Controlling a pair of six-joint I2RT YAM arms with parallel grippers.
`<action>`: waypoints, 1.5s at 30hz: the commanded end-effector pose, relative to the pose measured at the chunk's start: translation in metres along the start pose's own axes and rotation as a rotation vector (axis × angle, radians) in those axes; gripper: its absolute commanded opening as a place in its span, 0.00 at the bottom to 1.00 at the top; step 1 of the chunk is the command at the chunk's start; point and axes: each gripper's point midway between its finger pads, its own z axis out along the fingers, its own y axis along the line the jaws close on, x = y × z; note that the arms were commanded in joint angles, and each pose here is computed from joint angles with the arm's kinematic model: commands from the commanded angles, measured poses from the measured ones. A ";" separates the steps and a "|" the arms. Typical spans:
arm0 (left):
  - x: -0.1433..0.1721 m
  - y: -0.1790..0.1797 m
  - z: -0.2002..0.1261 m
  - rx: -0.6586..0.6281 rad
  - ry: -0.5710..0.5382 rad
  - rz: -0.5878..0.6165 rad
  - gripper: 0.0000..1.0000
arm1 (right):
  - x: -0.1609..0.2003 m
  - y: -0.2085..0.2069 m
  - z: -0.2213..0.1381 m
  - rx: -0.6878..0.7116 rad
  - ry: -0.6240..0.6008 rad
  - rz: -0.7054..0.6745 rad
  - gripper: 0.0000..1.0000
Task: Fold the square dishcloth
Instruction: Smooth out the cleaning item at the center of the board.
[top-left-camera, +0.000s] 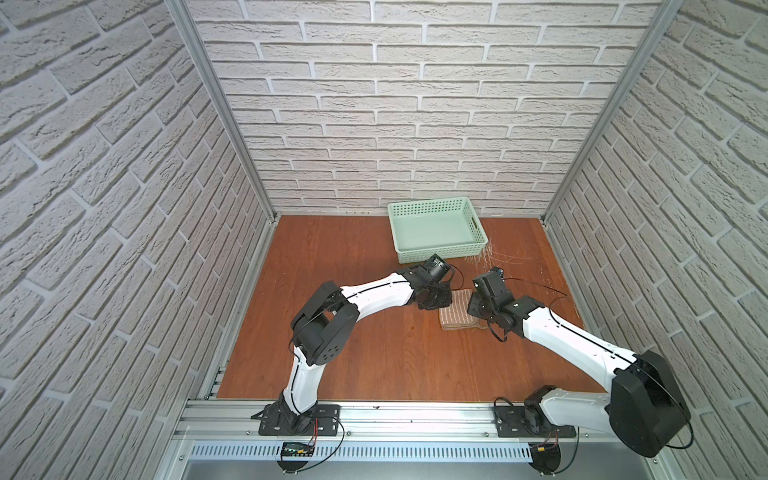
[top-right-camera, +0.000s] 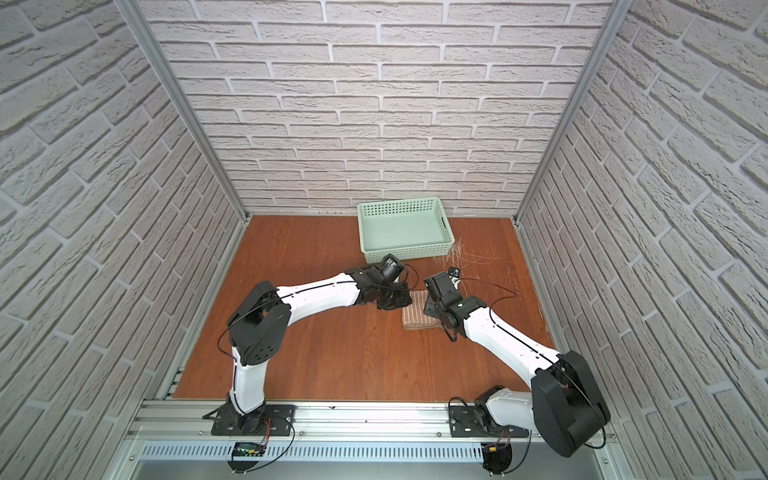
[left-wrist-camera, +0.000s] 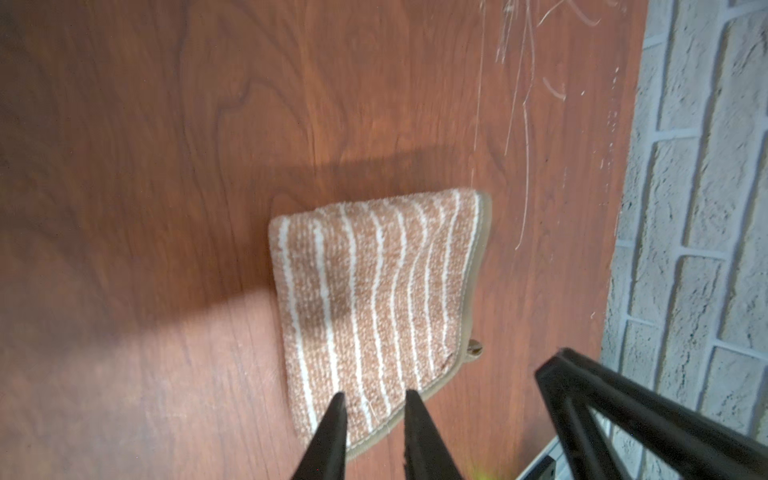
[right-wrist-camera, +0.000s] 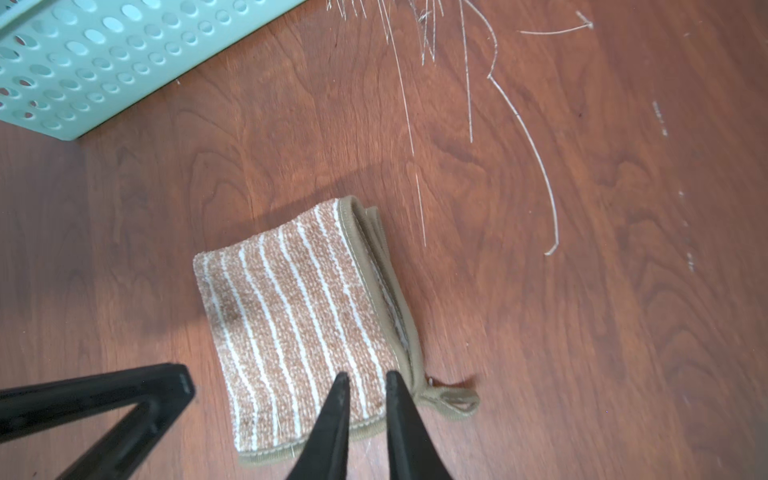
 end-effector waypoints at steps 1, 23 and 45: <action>-0.021 0.004 0.005 -0.018 -0.043 0.011 0.25 | -0.020 0.020 0.004 -0.067 -0.015 -0.001 0.19; -0.023 0.053 0.056 -0.113 0.020 -0.055 0.22 | -0.008 -0.002 0.079 0.032 0.102 0.023 0.13; -0.036 0.010 0.006 -0.064 -0.069 0.026 0.36 | -0.042 0.018 0.038 -0.059 0.059 0.013 0.14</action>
